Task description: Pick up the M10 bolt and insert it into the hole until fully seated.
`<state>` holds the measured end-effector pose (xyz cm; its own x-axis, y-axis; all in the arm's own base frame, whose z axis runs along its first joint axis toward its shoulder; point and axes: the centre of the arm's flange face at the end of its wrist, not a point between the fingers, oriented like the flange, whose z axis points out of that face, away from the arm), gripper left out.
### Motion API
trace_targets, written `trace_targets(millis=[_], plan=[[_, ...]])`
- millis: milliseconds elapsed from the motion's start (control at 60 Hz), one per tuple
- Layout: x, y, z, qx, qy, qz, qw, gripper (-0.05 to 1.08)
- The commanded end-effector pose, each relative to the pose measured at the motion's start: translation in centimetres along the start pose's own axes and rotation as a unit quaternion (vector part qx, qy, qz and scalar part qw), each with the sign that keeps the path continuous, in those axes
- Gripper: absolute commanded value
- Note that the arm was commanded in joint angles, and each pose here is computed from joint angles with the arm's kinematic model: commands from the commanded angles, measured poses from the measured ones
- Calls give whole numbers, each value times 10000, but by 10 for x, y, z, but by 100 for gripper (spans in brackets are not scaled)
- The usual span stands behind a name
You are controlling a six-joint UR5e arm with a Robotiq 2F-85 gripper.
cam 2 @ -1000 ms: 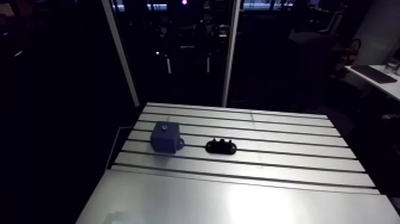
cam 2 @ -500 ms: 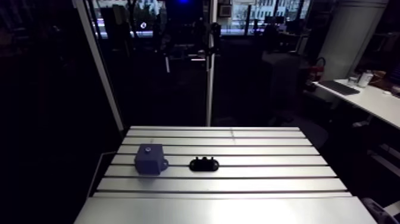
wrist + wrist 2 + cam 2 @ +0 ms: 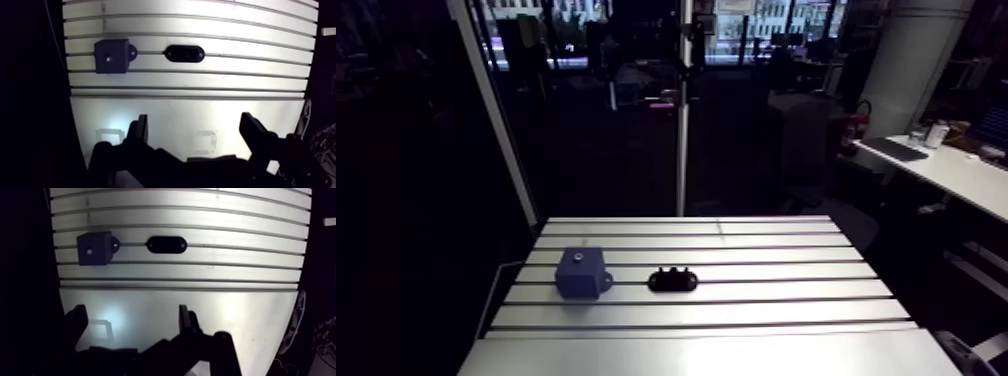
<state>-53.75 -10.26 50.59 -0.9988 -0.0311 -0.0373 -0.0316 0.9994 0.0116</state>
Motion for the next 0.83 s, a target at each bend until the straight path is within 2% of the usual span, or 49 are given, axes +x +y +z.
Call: trace_targets(millis=[17,200,333,833], plan=[[1,-7,-3,12,24,-69,10000,1],[0,-8,-3,12,19,-76,10000,1],[1,-10,6,12,-93,-95,9999,1],[3,-10,13,9,-157,-96,9998,1]])
